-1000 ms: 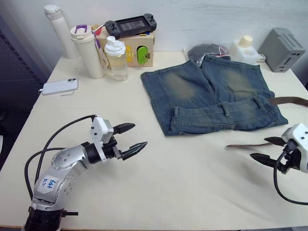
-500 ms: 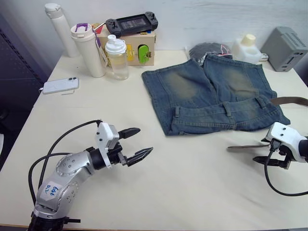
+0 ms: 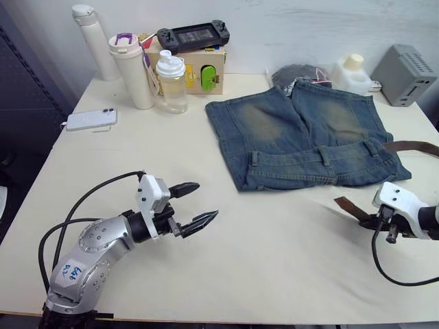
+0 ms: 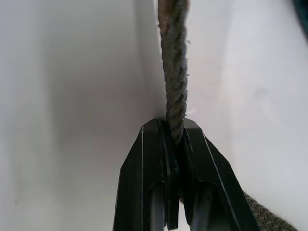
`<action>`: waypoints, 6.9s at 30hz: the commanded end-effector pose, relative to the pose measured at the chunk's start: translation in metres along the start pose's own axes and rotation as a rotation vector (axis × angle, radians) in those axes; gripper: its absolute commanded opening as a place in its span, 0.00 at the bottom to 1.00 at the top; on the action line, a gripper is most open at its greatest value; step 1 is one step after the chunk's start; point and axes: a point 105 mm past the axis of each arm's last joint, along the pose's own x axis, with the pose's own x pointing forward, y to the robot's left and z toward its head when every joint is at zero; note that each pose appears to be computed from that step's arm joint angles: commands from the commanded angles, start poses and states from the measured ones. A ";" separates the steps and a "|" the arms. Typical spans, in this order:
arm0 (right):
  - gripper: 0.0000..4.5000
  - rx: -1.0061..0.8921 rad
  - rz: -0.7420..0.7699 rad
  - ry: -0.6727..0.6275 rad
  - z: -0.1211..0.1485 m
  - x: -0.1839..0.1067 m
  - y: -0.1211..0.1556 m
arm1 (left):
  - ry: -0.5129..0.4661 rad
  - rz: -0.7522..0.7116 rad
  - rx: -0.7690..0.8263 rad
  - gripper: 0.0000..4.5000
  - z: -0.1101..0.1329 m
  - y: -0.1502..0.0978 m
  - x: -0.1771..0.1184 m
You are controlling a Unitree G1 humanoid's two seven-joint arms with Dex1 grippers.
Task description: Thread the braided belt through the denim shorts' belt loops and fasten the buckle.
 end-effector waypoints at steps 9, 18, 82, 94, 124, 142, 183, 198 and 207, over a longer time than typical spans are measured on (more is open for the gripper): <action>0.02 -0.209 0.179 -0.275 0.118 0.014 0.087 | 0.027 -0.416 0.094 1.00 0.021 -0.031 0.027; 0.02 -0.211 0.206 -0.303 0.143 0.025 0.109 | 0.038 -0.561 0.121 1.00 0.012 -0.038 0.064; 0.99 1.466 0.406 -1.319 0.150 -0.011 0.106 | -0.266 -0.356 -0.740 0.00 0.046 -0.029 0.061; 0.07 1.471 0.393 -1.360 0.158 -0.011 0.103 | -0.257 -0.350 -0.742 0.00 0.044 -0.028 0.065; 0.00 1.221 0.031 -1.391 0.087 -0.077 0.056 | 0.275 -0.231 0.801 0.86 -0.044 0.026 0.206; 0.00 1.186 -0.041 -1.405 0.090 -0.090 0.042 | 0.299 -0.039 0.725 0.07 -0.074 0.079 0.071; 0.00 1.083 -0.005 -0.875 0.123 -0.009 0.007 | -0.027 -0.264 0.108 0.99 0.018 -0.016 0.019; 0.00 0.993 -0.089 -0.884 0.129 -0.023 -0.019 | -0.015 -0.213 0.087 0.99 0.010 -0.015 0.014; 0.00 0.941 -0.105 -0.885 0.134 -0.024 -0.020 | -0.020 -0.205 0.088 0.99 0.011 -0.015 0.015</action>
